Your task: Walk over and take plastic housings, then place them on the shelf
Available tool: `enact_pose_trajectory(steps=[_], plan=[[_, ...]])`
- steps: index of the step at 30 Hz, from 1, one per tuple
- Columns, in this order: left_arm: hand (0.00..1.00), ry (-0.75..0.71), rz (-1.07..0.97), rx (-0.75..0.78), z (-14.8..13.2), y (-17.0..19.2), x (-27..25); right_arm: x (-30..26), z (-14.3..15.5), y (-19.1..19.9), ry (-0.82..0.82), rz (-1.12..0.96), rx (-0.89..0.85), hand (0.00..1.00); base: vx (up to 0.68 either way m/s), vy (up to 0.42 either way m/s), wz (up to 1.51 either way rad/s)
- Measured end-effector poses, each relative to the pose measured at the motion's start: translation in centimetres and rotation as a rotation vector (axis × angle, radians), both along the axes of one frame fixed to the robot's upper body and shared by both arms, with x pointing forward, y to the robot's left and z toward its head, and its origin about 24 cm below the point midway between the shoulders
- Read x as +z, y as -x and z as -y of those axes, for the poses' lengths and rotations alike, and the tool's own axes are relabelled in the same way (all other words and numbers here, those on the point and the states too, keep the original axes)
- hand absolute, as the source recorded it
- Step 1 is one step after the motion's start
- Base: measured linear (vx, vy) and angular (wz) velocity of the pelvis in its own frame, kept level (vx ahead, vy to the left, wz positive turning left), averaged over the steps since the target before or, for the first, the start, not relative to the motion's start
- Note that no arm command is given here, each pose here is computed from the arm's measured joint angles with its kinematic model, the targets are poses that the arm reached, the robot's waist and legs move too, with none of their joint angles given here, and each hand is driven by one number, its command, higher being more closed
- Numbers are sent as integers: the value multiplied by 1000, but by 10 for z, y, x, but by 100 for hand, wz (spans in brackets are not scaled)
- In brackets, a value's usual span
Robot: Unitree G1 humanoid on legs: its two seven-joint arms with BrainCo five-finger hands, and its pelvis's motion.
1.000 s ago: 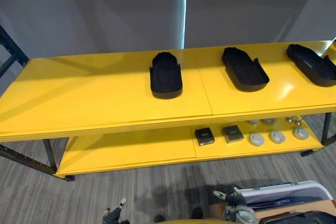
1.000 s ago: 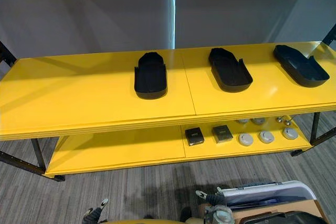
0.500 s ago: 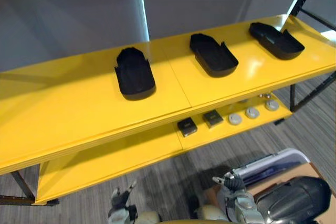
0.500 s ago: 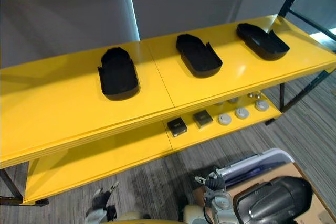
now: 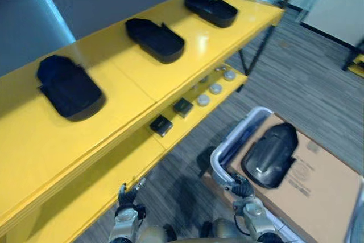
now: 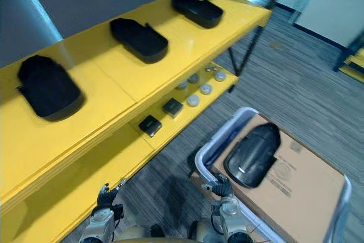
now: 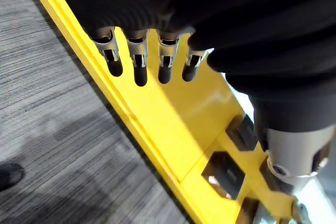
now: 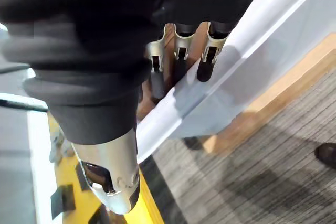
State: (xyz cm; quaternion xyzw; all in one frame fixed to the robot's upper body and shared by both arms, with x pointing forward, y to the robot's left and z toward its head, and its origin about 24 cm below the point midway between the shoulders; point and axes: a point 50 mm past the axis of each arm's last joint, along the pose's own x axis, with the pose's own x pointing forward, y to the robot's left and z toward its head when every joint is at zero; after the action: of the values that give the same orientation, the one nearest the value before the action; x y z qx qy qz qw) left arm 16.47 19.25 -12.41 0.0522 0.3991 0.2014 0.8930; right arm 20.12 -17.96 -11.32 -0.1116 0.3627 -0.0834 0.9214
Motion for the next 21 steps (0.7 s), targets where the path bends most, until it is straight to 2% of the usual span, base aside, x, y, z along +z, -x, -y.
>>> enact_pose_trajectory(steps=[8, 11, 13, 18, 21], plan=[[0, 3, -94, -8, 0, 21, -13, -9, 10, 13, -10, -74, -77, 0, -88, -60, -68], [0, -20, -147, 7, -11, 39, -18, -14, 9, 19, -24, -110, -91, 0, -50, -40, -83], [0, -29, -160, 8, -15, 42, -19, -21, 18, 35, -13, -160, -121, 0, 42, -241, -78], [0, -13, -176, -6, -10, 40, -21, -33, 32, 71, -21, -240, -224, 0, -19, -179, -79], [0, 28, -178, -14, 1, 41, -23, -32, 41, 76, -15, -238, -291, 0, 18, -67, -82]])
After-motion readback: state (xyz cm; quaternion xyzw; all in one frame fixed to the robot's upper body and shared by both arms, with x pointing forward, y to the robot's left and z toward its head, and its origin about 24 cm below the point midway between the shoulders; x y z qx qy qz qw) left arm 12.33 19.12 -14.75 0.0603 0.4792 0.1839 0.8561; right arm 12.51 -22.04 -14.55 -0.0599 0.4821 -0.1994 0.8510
